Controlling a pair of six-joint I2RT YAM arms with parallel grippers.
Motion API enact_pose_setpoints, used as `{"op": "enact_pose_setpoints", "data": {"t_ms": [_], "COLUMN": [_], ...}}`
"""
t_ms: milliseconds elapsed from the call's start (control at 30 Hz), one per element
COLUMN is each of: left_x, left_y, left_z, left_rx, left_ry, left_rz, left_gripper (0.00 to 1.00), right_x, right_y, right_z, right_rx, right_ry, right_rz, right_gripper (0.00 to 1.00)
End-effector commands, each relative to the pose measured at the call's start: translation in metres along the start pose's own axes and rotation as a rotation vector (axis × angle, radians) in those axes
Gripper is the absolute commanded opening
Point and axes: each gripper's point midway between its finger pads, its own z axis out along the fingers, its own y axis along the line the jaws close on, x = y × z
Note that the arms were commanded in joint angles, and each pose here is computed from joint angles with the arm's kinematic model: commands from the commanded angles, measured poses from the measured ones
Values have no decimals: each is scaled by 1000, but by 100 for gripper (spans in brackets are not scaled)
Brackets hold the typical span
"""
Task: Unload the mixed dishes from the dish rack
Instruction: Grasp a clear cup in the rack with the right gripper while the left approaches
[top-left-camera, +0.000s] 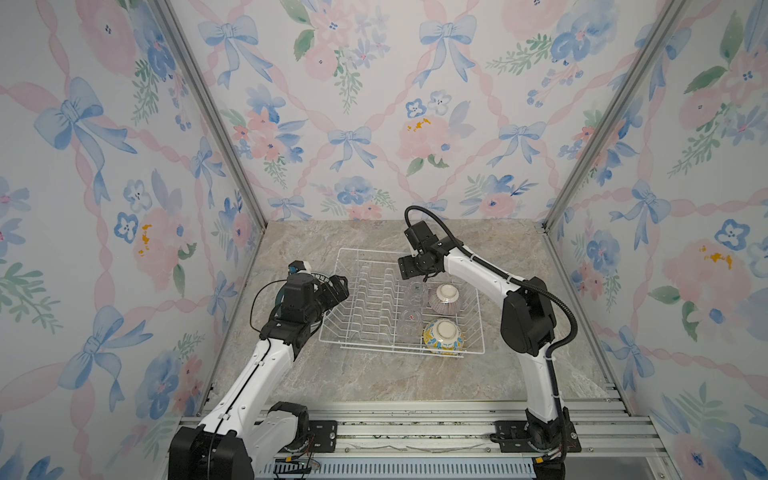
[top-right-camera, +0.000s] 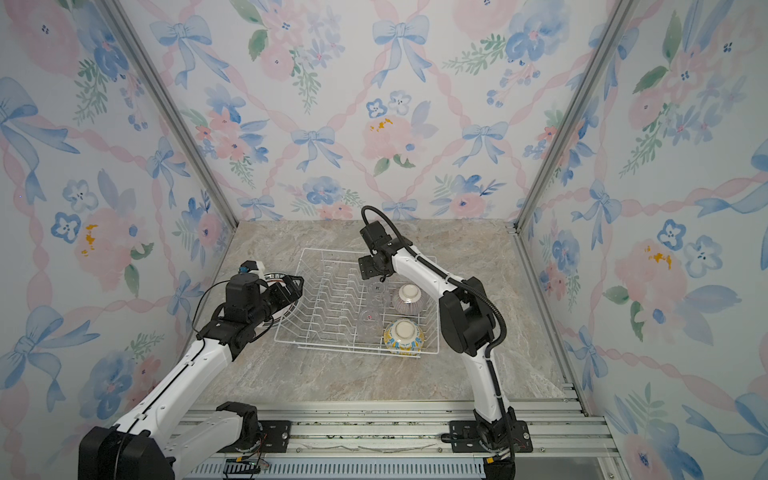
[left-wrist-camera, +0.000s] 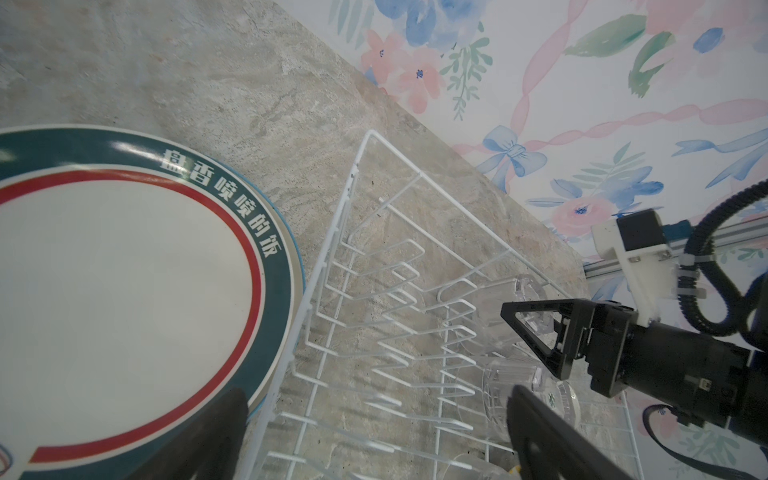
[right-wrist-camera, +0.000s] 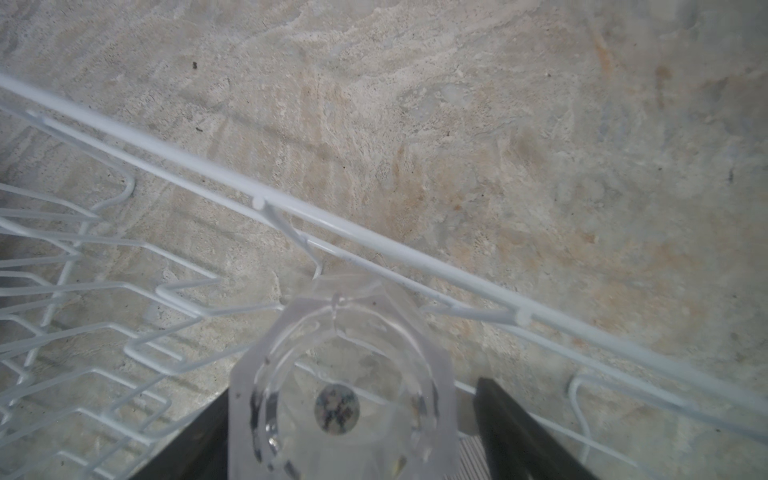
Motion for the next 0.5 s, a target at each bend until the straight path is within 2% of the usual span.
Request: {"op": "enact_pose_setpoints", "data": {"t_ms": [0, 200, 300, 467], "left_x": [-10, -7, -5, -3], "left_y": [-11, -10, -11, -11], "left_z": [0, 0, 0, 1], "left_rx": [18, 12, 13, 15], "left_ry": [-33, -31, -31, -29], "left_rz": [11, 14, 12, 15], "left_gripper": [98, 98, 98, 98], "right_x": [2, 2, 2, 1], "right_y": [3, 6, 8, 9], "right_z": [3, 11, 13, 13], "right_rx": [22, 25, 25, 22], "right_ry": [21, 34, 37, 33], "right_rz": [-29, -36, -40, -43], "right_gripper": [86, 84, 76, 68]}}
